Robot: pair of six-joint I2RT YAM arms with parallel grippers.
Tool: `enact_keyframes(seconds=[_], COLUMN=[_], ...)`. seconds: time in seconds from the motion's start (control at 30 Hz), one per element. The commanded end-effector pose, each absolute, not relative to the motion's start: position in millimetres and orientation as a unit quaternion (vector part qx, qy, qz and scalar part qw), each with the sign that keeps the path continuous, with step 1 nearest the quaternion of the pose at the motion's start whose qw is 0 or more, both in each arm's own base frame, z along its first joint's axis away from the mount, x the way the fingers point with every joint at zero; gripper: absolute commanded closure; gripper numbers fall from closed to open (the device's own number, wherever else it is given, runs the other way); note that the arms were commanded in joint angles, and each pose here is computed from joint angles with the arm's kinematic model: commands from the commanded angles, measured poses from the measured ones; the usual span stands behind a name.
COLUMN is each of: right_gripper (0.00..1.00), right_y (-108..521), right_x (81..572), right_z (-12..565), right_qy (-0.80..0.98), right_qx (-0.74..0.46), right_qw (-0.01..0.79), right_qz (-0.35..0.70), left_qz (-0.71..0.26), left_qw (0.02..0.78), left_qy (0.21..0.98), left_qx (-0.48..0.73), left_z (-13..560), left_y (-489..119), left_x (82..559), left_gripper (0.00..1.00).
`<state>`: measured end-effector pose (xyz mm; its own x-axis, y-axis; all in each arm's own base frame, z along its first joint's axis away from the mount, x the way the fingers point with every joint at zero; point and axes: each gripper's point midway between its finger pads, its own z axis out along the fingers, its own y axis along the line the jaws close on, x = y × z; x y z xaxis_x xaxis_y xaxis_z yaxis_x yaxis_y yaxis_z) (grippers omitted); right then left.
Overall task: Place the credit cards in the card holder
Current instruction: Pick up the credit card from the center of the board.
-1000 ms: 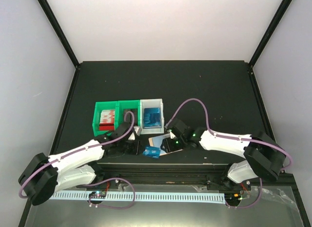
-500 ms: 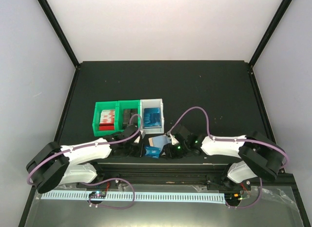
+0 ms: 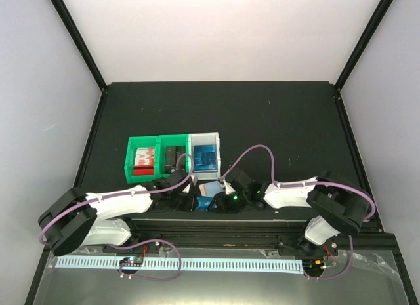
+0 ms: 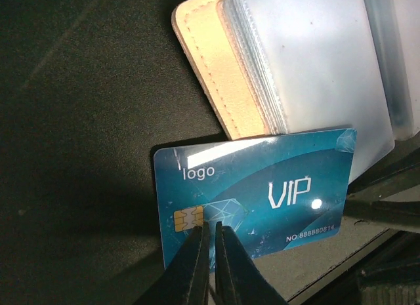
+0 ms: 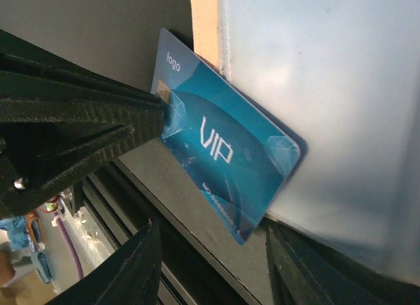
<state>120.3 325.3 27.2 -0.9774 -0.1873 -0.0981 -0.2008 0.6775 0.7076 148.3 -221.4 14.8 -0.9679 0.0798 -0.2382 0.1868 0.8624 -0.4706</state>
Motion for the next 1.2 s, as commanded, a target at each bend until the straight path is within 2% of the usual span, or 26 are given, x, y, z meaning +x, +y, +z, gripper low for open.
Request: enact_keyframes(seconds=[0.0,0.33,0.77,0.93,1.1,1.17], right_gripper=[0.54,0.56,0.73,0.81,0.97,0.99], right_y=[337,346,351,356,356,353], right_x=[120,122,134,137,138,140], right_z=[28,35,41,39,44,47], right_qy=[0.908,0.880,0.869,0.871,0.872,0.872], right_qx=[-0.097,-0.030,-0.001,0.000,-0.004,-0.006], right_qw=[0.001,0.003,0.047,0.057,0.070,0.080], right_qz=[0.409,0.475,0.493,0.489,0.485,0.482], left_qz=[-0.223,-0.221,-0.211,-0.215,-0.221,-0.233], left_qw=[0.091,0.080,0.070,0.071,0.078,0.090], left_qy=[0.969,0.971,0.974,0.973,0.971,0.967], left_qx=[0.061,0.050,0.049,0.051,0.052,0.053], left_z=[1,-10,-17,-15,-10,-1], left_y=[-210,-207,-205,-206,-207,-210], left_x=[142,135,132,131,132,135], left_gripper=[0.94,0.95,0.95,0.96,0.95,0.94])
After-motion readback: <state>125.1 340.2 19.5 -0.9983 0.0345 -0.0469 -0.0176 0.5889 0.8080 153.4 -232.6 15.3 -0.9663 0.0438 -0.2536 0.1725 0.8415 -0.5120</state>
